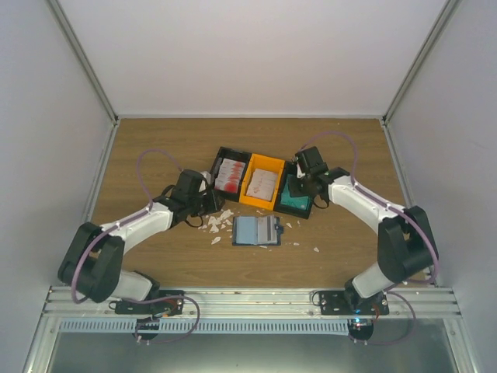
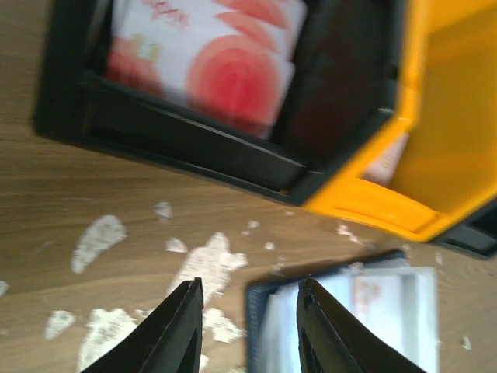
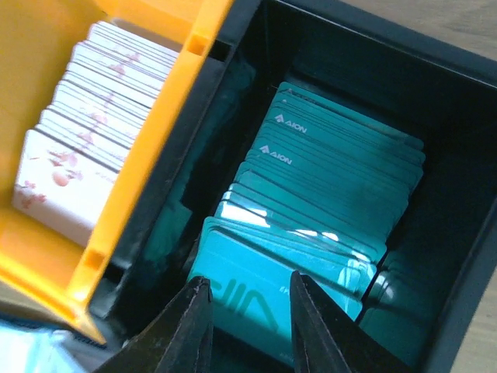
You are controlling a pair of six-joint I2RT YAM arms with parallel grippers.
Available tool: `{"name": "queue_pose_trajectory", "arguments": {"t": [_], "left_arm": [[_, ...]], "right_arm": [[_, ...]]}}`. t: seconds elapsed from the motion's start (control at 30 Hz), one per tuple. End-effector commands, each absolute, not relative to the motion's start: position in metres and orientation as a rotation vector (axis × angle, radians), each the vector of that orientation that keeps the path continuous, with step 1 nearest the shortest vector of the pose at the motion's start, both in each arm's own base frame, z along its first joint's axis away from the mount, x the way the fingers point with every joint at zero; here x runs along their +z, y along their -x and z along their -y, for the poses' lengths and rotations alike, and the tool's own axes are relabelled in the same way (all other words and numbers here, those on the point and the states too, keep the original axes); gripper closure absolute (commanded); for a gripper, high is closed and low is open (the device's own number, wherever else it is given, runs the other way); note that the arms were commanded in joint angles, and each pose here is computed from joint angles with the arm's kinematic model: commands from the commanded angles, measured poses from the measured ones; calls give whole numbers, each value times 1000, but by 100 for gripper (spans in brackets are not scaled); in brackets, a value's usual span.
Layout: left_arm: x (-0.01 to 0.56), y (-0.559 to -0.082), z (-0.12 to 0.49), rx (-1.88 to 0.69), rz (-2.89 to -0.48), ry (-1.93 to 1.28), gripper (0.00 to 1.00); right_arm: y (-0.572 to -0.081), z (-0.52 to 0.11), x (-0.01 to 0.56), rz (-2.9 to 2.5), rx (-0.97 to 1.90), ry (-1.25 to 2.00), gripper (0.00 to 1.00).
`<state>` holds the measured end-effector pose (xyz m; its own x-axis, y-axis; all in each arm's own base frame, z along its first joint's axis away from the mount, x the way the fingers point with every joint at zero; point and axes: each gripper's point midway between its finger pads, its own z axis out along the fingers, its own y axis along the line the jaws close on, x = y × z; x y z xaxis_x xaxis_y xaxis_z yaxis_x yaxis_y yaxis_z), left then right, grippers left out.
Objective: Put the credit cards into the card holder
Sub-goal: Pick up the credit card from the storage box.
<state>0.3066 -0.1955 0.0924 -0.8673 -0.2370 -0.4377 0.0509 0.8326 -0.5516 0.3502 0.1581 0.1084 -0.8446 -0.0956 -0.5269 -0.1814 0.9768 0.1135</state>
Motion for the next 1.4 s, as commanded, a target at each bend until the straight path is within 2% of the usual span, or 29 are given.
{"name": "queue_pose_trajectory", "arguments": {"t": [0.0, 0.37, 0.7, 0.9, 1.37], "left_arm": [[79, -323, 185, -745, -2543, 188, 66], [50, -359, 168, -675, -2588, 330, 69], [57, -399, 185, -720, -2560, 307, 68], [64, -390, 189, -782, -2542, 309, 68], [55, -359, 238, -848, -2576, 243, 66]], "right_arm": [[-360, -157, 95, -2612, 185, 293, 71], [-378, -192, 64, -2643, 316, 532, 70], [-410, -222, 61, -2588, 394, 707, 53], [-389, -223, 49, -2645, 449, 787, 52], [-386, -202, 21, -2764, 280, 879, 49]]}}
